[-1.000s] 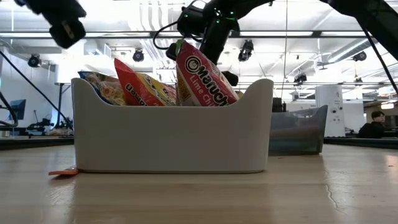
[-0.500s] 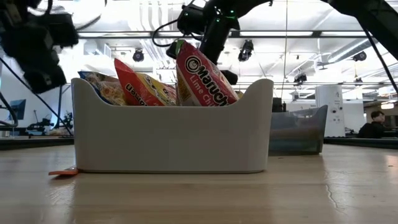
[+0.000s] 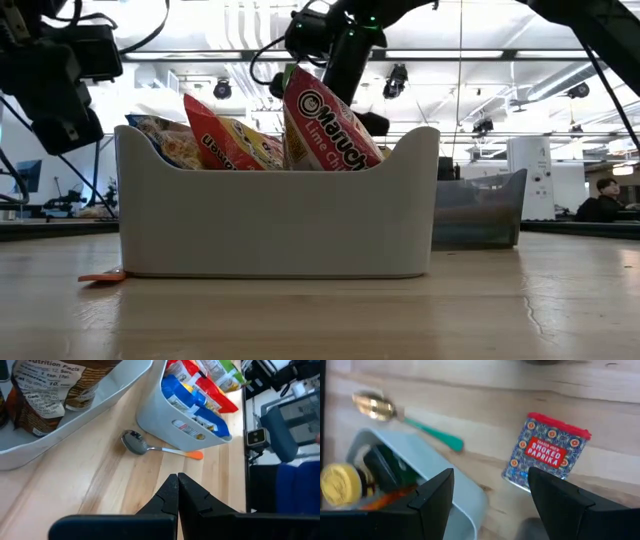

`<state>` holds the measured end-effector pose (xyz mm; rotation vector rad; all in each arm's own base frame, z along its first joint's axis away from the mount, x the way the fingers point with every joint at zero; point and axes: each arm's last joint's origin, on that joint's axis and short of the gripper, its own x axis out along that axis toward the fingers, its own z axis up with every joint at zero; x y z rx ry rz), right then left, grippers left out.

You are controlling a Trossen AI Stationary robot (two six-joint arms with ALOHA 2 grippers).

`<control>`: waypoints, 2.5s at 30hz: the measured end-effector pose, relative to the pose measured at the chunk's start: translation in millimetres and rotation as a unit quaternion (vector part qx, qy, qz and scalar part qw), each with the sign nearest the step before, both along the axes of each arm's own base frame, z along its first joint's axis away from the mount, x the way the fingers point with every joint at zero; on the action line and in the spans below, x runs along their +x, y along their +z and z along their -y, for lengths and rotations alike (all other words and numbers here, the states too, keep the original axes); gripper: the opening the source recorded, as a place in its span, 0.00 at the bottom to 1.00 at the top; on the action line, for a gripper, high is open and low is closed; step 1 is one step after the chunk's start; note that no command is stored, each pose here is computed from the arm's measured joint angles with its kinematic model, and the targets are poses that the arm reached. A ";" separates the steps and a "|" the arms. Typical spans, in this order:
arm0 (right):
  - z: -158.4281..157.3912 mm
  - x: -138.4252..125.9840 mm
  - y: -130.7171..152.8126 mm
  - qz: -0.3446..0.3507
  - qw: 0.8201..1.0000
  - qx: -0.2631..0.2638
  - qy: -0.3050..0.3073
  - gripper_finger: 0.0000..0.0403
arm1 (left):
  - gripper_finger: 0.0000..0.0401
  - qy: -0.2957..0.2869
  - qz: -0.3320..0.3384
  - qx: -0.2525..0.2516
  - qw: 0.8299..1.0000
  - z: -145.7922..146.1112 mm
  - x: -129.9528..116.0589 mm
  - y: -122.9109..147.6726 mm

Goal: Pick & Place Food Item
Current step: Put the red seasoning can into the top gray bin

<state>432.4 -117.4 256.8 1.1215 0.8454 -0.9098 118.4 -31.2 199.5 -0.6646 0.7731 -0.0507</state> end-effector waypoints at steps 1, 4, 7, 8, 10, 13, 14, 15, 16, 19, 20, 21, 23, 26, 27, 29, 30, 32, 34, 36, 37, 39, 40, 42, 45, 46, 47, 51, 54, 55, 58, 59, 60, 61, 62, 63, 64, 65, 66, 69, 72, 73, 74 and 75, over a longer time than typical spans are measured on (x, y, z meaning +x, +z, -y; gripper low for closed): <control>-0.2 0.3 -0.2 0.002 1.000 -0.001 -0.015 0.62 | 0.00 0.005 -0.001 -0.004 1.000 0.0 0.1 0.1; 0.3 -0.9 -1.8 -0.003 0.999 -0.005 -0.042 0.62 | 0.00 0.013 -0.004 -0.010 1.000 -0.2 0.0 0.0; -0.3 -4.2 -7.5 -0.022 0.998 -0.004 -0.061 0.62 | 0.00 0.014 -0.006 -0.011 1.000 -0.2 -0.1 -0.3; -1.3 -4.8 -10.1 -0.026 0.997 -0.004 -0.068 0.62 | 0.00 0.014 -0.007 -0.011 1.000 -0.2 -0.2 -0.3; -3.2 -6.0 -15.8 -0.033 0.996 0.001 -0.083 0.62 | 0.00 0.016 -0.007 -0.011 1.000 -0.3 -0.2 -0.4; -6.0 -7.5 -25.3 -0.042 0.994 0.001 -0.098 0.64 | 0.00 0.016 -0.008 -0.011 1.000 -0.3 -0.3 -0.4; -6.4 -8.1 -27.8 -0.044 0.994 0.002 -0.100 0.65 | 0.00 0.016 -0.008 -0.011 1.000 -0.3 -0.3 -0.4; -7.2 -8.7 -30.3 -0.048 0.994 0.004 -0.103 0.68 | 0.00 0.016 -0.008 -0.011 1.000 -0.3 -0.3 -0.5; -7.4 -9.5 -32.8 -0.051 0.993 0.005 -0.107 0.71 | 0.00 0.016 -0.008 -0.011 1.000 -0.3 -0.3 -0.4; -8.1 -10.6 -38.3 -0.054 0.992 0.007 -0.113 0.85 | 0.00 0.016 -0.008 -0.011 1.000 -0.3 -0.3 -0.5; -8.1 -10.8 -39.5 -0.054 0.992 0.007 -0.117 0.90 | 0.00 0.016 -0.008 -0.011 1.000 -0.3 -0.3 -0.5; -8.0 -10.7 -40.8 -0.052 0.991 0.008 -0.121 0.95 | 0.00 0.016 -0.008 -0.011 1.000 -0.3 -0.2 -0.5; -7.9 -10.4 -42.6 -0.048 0.990 0.007 -0.130 0.97 | 0.00 0.016 -0.008 -0.011 1.000 -0.3 -0.3 -0.5; -7.3 -10.0 -45.1 -0.044 0.990 -0.004 -0.134 0.94 | 0.00 0.016 -0.008 -0.011 1.000 -0.3 -0.2 -0.5; -7.0 -9.8 -45.9 -0.043 0.990 -0.008 -0.135 0.93 | 0.00 0.016 -0.008 -0.011 1.000 -0.4 -0.2 -0.5; -6.5 -8.7 -50.8 -0.049 0.990 -0.012 -0.135 0.93 | 0.00 0.017 -0.008 -0.011 1.000 -0.4 -0.2 -0.5; -6.1 -7.8 -53.9 -0.052 0.989 -0.011 -0.135 0.93 | 0.00 0.017 -0.008 -0.011 1.000 -0.4 -0.2 -0.5; -5.7 -5.3 -64.0 -0.063 0.989 -0.008 -0.135 0.93 | 0.00 0.017 -0.008 -0.011 1.000 -0.4 -0.2 -0.5; -5.9 -3.0 -71.5 -0.069 0.989 0.001 -0.133 0.93 | 0.00 0.016 -0.008 -0.011 1.000 -0.4 -0.2 -0.5; -5.6 0.3 -76.1 -0.071 0.989 0.007 -0.131 0.93 | 0.00 0.016 -0.008 -0.011 1.000 -0.4 -0.2 -0.5; -5.3 1.2 -77.0 -0.070 0.989 0.008 -0.130 0.93 | 0.00 0.016 -0.008 -0.011 1.000 -0.4 -0.3 -0.5; -4.9 2.5 -80.5 -0.075 0.989 0.008 -0.130 0.93 | 0.00 0.016 -0.008 -0.011 1.000 -0.4 -0.2 -0.5; -4.6 3.0 -81.6 -0.074 0.989 0.008 -0.130 0.93 | 0.00 0.016 -0.009 -0.011 1.000 -0.4 -0.3 -0.6; -4.2 3.9 -87.0 -0.082 0.988 0.008 -0.130 0.93 | 0.00 0.017 -0.009 -0.011 1.000 -0.4 -0.3 -0.7; -3.9 5.3 -94.2 -0.091 0.987 0.011 -0.130 0.93 | 0.00 0.016 -0.010 -0.011 1.000 -0.4 -0.2 -0.8; -4.1 5.7 -97.2 -0.094 0.987 0.013 -0.132 0.93 | 0.00 0.016 -0.010 -0.011 1.000 -0.4 -0.2 -0.8; -4.6 6.4 -100.5 -0.097 0.986 0.017 -0.133 0.93 | 0.00 0.016 -0.011 -0.010 1.000 -0.4 -0.3 -1.0; -5.7 6.8 -107.7 -0.107 0.985 0.029 -0.129 0.93 | 0.00 0.016 -0.010 -0.010 1.000 -0.4 -0.3 -0.9; -5.8 7.0 -107.7 -0.106 0.986 0.032 -0.127 0.93 | 0.00 0.016 -0.011 -0.010 1.000 -0.4 -0.3 -0.9; -5.7 6.5 -107.6 -0.108 0.985 0.033 -0.127 0.93 | 0.00 0.016 -0.011 -0.010 1.000 -0.4 -0.3 -1.0; -6.0 5.5 -107.3 -0.110 0.983 0.038 -0.140 0.93 | 0.00 0.016 -0.011 -0.010 1.000 -0.4 -0.3 -1.0; -5.8 5.2 -106.2 -0.110 0.983 0.040 -0.145 0.93 | 0.00 0.016 -0.011 -0.010 1.000 -0.3 -0.4 -1.0; -5.8 5.2 -105.3 -0.111 0.982 0.041 -0.146 0.93 | 0.00 0.016 -0.011 -0.010 1.000 -0.3 -0.4 -1.0; -5.8 5.1 -104.8 -0.111 0.982 0.041 -0.146 0.93 | 0.00 0.016 -0.011 -0.010 1.000 -0.4 -0.4 -1.0; -5.9 5.0 -104.5 -0.111 0.982 0.041 -0.146 0.93 | 0.00 0.016 -0.012 -0.010 1.000 -0.4 -0.5 -1.2; -6.2 4.9 -104.6 -0.112 0.982 0.041 -0.145 0.93 | 0.00 0.016 -0.013 -0.010 1.000 -0.4 -0.6 -1.3; -6.3 4.4 -104.7 -0.115 0.982 0.042 -0.145 0.93 | 0.00 0.016 -0.012 -0.010 1.000 -0.4 -0.6 -1.2; -6.4 4.0 -104.8 -0.117 0.981 0.042 -0.146 0.93 | 0.00 0.016 -0.012 -0.010 1.000 -0.4 -0.6 -1.3; -6.4 4.0 -104.8 -0.117 0.981 0.042 -0.147 0.93 | 0.00 0.016 -0.012 -0.010 1.000 -0.4 -0.6 -1.2; -6.5 4.0 -104.8 -0.120 0.984 0.038 -0.129 0.93 | 0.00 0.016 -0.012 -0.010 1.000 -0.4 -0.6 -1.2; -6.6 4.0 -104.7 -0.123 0.986 0.034 -0.108 0.93 | 0.00 0.016 -0.012 -0.010 1.000 -0.4 -0.6 -1.2; -6.6 4.0 -104.7 -0.124 0.986 0.033 -0.106 0.93 | 0.00 0.016 -0.012 -0.010 1.000 -0.4 -0.6 -1.2; -6.6 4.0 -104.7 -0.124 0.986 0.033 -0.106 0.93 | 0.00 0.016 -0.012 -0.010 1.000 -0.4 -0.6 -1.2; -6.6 4.0 -104.7 -0.125 0.986 0.032 -0.102 0.93 | 0.00 0.016 -0.012 -0.010 1.000 -0.4 -0.5 -1.2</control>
